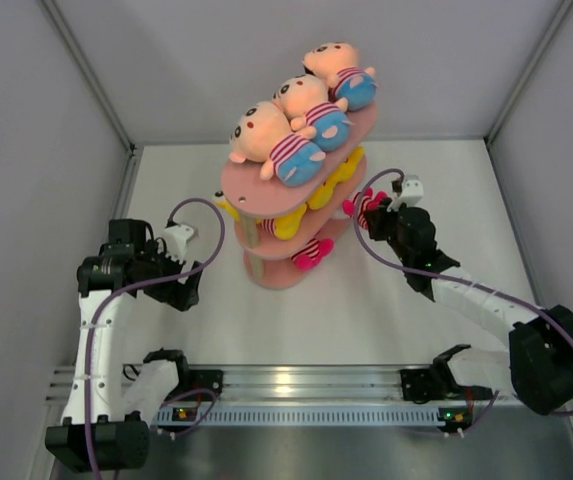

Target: Place and organize the stuffed toys onto the shelf

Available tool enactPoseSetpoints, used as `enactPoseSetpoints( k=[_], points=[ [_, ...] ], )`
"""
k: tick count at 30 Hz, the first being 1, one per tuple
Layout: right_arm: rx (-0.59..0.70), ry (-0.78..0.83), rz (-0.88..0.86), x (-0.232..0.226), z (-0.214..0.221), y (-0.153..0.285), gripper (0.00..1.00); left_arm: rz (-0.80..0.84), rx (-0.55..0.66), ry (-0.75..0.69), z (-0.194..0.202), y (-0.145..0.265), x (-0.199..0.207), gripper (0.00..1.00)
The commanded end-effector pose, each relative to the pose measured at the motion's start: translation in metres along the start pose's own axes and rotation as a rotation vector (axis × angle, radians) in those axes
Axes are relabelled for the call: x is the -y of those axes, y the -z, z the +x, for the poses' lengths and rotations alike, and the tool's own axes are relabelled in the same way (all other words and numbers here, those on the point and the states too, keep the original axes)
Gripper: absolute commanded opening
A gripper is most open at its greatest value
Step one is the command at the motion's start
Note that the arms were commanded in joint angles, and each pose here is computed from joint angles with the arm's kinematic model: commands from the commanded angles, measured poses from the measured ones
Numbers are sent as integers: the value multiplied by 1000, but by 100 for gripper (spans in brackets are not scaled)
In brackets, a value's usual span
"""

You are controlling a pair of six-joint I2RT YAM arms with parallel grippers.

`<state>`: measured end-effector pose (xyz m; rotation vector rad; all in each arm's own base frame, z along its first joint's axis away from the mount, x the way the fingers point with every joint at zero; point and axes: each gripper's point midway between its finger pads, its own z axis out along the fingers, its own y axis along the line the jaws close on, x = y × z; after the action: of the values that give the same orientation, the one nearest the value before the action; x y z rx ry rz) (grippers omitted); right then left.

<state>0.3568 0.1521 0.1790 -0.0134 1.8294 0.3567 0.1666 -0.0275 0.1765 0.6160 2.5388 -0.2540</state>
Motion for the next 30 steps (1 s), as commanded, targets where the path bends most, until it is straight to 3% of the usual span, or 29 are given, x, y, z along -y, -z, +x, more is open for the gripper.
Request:
enactPoseSetpoints(
  k=[1, 11, 16, 19, 20, 25, 26, 28, 30],
  points=[
    [187, -76, -154, -32, -43, -13, 0, 5, 23, -12, -3, 0, 2, 93],
    [-4, -89, -138, -35, 25, -84, 0, 1, 17, -9, -1, -1, 1, 93],
    [-23, -120, -139, -34, 39, -84, 0, -8, 18, -11, -1, 0, 0, 93],
    [-36, -119, -173, -39, 37, -77, 25, -15, 14, -9, 0, 0, -1, 93],
    [-63, -116, -170, -38, 43, -72, 42, -13, 12, -7, 0, 0, -1, 93],
    [37, -108, -150, -32, 5, -37, 76, -20, 15, -2, 1, 0, -1, 93],
    [47, -91, -138, -29, -1, -31, 88, -22, 16, -3, 2, 1, -1, 93],
    [52, -74, -97, -20, -14, -13, 99, -27, 18, 0, 2, 1, -1, 93],
    [14, -57, -41, -6, -13, -1, 99, -35, 19, -1, 4, 2, -1, 93]
  ],
)
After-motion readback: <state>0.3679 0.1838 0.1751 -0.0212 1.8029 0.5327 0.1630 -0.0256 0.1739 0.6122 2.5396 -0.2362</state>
